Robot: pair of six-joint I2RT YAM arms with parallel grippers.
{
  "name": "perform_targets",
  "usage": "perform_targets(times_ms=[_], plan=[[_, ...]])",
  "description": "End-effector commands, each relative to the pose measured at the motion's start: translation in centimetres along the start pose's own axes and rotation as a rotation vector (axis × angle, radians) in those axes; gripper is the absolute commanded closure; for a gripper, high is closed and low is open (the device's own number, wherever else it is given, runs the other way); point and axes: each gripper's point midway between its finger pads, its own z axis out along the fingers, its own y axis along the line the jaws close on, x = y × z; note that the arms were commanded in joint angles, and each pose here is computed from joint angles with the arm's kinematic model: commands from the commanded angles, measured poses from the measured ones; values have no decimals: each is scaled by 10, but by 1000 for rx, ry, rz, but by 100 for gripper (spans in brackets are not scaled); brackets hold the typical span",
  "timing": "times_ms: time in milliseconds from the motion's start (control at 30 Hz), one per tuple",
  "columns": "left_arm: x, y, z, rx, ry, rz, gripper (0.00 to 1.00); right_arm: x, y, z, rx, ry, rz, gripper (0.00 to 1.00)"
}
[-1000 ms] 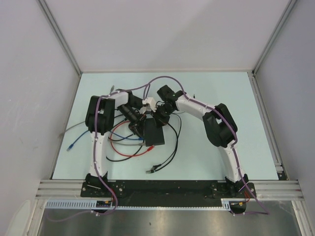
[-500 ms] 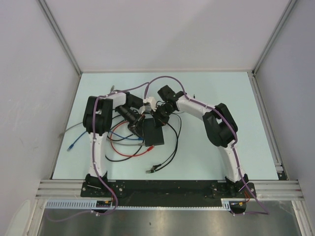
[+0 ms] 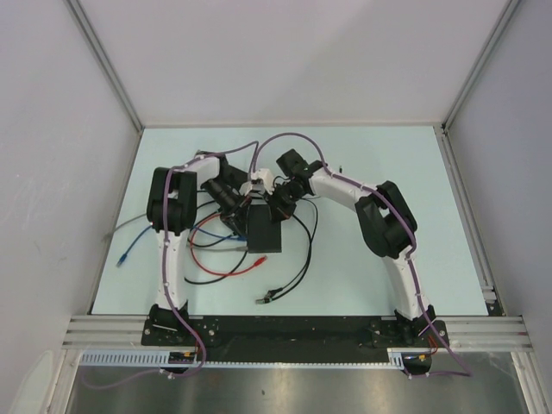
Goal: Pull the plug from the switch port
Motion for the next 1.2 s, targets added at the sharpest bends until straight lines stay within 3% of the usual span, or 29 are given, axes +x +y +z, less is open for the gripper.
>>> perform_targets(times_ms=[0,200,267,400,467,533,667,700,867,1000,1167], plan=[[-29,16,-7,-46,-86,19,100,42,-5,7,38,123,53,100],[29,4,21,52,20,-31,100,45,-8,6,55,133,54,100],[33,-1,22,80,1,-29,100,44,-9,5,60,133,56,100],[6,-1,9,180,-111,-94,100,45,-9,6,59,135,60,100],[-2,16,5,45,-94,-75,100,44,-9,6,57,135,60,100],[-4,47,-1,-202,-61,-47,100,45,-10,6,59,136,62,100],[0,61,-12,-357,-12,-57,100,45,-10,4,67,137,60,100],[4,61,-11,-344,-3,-67,100,46,-10,5,67,140,62,100],[28,13,8,59,-6,-119,98,46,-13,3,79,139,60,99],[37,-4,5,180,-60,-27,100,47,-16,2,86,142,68,100],[10,-23,-4,333,-183,29,100,46,-18,3,82,139,69,100]])
